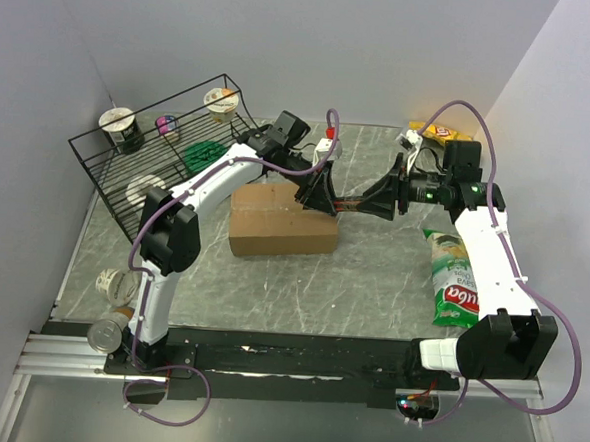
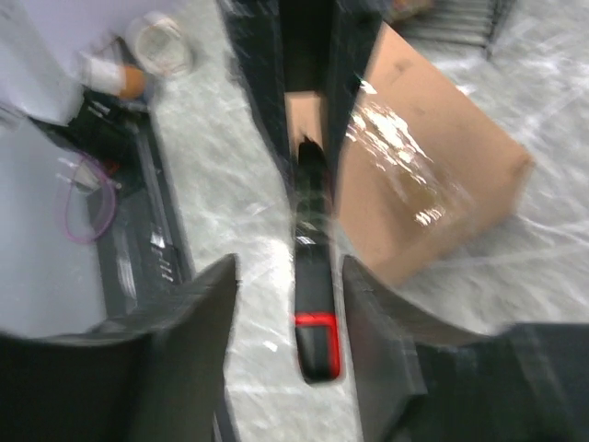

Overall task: Unpack the express box
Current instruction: Cut the express box at the center of the board.

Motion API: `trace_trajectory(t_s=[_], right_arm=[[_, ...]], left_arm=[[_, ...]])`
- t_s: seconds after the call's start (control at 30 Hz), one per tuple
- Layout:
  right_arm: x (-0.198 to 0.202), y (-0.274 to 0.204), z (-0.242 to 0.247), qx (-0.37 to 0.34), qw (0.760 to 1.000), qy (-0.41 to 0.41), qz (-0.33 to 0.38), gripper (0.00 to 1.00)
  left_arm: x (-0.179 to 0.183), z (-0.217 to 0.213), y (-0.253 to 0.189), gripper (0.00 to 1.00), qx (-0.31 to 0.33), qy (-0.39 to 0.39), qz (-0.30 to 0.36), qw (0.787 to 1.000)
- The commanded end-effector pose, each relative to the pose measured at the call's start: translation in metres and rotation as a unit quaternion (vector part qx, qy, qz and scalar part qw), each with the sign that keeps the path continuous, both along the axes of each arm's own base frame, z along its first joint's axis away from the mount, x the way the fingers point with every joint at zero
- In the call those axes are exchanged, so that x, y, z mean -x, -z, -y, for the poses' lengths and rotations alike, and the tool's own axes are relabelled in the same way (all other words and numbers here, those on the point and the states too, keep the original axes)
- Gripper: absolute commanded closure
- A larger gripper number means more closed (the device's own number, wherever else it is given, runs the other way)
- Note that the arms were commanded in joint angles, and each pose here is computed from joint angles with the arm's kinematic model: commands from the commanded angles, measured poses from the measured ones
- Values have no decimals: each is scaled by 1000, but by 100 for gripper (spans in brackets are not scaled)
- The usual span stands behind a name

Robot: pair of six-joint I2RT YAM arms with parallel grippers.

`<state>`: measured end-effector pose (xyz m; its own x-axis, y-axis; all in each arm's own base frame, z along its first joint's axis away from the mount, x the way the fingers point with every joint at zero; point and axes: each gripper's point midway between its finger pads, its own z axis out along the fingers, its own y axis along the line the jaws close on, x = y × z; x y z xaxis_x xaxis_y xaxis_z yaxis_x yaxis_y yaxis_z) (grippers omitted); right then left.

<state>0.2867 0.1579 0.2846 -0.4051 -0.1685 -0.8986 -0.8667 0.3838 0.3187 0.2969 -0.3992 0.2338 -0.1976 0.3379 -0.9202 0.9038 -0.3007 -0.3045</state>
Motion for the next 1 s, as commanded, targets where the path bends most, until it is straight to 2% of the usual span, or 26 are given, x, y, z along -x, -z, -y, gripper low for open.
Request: trace_trajectory(t_s=[0.0, 0.33, 0.37, 0.4, 0.67, 0.97], right_arm=[[7, -14, -12, -67, 997, -28, -38, 34], [-3, -4, -19, -84, 995, -6, -52, 32], [-3, -3, -20, -85, 995, -6, -52, 32], [-4, -2, -20, -85, 995, -4, -52, 33], [-5, 1, -24, -90, 994, 0, -61, 44], [-6, 7, -29, -89, 993, 3, -74, 49]], left_arm=[[2, 0, -16, 99, 31, 12, -11, 999], [5, 1, -31, 99, 61, 27, -61, 996], [3, 2, -37, 99, 75, 28, -43, 996], [5, 1, -34, 99, 67, 25, -62, 995], [4, 4, -40, 99, 73, 19, -93, 993], [3, 6, -47, 99, 88, 19, -89, 992]])
